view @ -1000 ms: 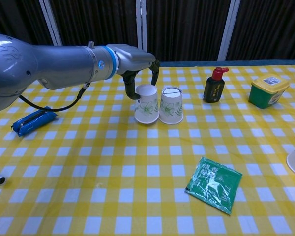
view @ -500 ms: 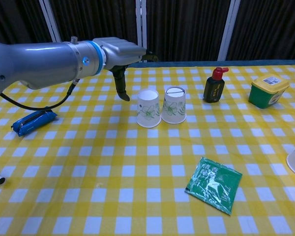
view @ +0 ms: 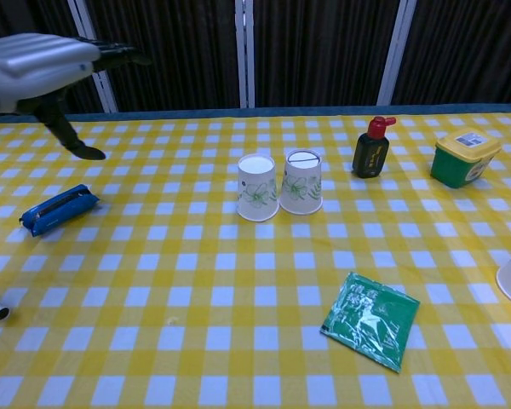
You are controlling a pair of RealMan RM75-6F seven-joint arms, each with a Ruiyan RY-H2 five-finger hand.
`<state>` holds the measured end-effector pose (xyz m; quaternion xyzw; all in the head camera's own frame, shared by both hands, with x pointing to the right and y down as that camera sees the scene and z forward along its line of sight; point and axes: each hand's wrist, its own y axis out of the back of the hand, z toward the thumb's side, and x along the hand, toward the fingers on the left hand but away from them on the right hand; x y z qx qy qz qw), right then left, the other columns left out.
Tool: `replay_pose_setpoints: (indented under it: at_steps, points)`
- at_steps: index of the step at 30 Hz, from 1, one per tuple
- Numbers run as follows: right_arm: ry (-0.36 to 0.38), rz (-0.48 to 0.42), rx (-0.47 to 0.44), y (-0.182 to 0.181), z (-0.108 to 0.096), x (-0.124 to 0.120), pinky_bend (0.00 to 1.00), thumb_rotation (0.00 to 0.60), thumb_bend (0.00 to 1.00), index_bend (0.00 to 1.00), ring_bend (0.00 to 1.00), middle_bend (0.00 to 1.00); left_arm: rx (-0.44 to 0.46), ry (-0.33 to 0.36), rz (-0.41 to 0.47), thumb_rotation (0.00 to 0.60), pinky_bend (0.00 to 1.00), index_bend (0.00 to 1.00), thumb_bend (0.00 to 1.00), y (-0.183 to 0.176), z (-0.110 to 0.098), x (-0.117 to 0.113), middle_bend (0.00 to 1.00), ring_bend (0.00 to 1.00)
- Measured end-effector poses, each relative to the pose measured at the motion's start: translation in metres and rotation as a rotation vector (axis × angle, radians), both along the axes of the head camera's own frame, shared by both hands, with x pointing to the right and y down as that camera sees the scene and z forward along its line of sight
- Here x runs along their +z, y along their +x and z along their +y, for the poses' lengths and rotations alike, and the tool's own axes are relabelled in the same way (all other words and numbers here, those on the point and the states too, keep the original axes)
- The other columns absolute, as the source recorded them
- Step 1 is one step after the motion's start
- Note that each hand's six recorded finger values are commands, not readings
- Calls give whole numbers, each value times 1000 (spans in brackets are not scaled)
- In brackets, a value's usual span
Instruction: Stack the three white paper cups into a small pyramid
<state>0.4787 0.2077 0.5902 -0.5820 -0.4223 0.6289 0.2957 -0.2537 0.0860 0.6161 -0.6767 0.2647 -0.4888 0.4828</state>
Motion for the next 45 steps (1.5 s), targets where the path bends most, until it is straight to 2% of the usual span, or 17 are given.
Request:
replay_pose_setpoints:
  at_steps: [5,9,15,21,35,41,45]
  points:
    - [-58,1,-58,-19,-3,9,35,600,143,211,0,0,-91,17,-7,600,0,0,160,-64,26,-18,0,0]
    - [-101,13,-117,-39,-8,19,35,600,149,205,0,0,-132,0,-3,600,0,0,160,-87,39,-25,0,0]
    - [-147,28,-185,-72,-12,36,35,600,202,203,0,0,-143,-7,32,600,0,0,160,-99,43,-34,0,0]
    - [-208,27,-193,-91,-7,46,34,600,202,201,0,0,-148,-15,40,600,0,0,160,-103,42,-36,0,0]
    - [-202,47,-209,-105,-4,28,26,600,181,180,0,0,-143,-5,60,600,0,0,160,-103,44,-43,0,0]
    - [-241,69,-215,-107,3,29,0,600,136,96,0,0,-147,2,71,600,0,0,160,-105,46,-48,0,0]
    - [-284,104,-221,-105,7,33,0,600,118,83,0,0,-151,6,79,600,0,0,161,-107,46,-51,0,0]
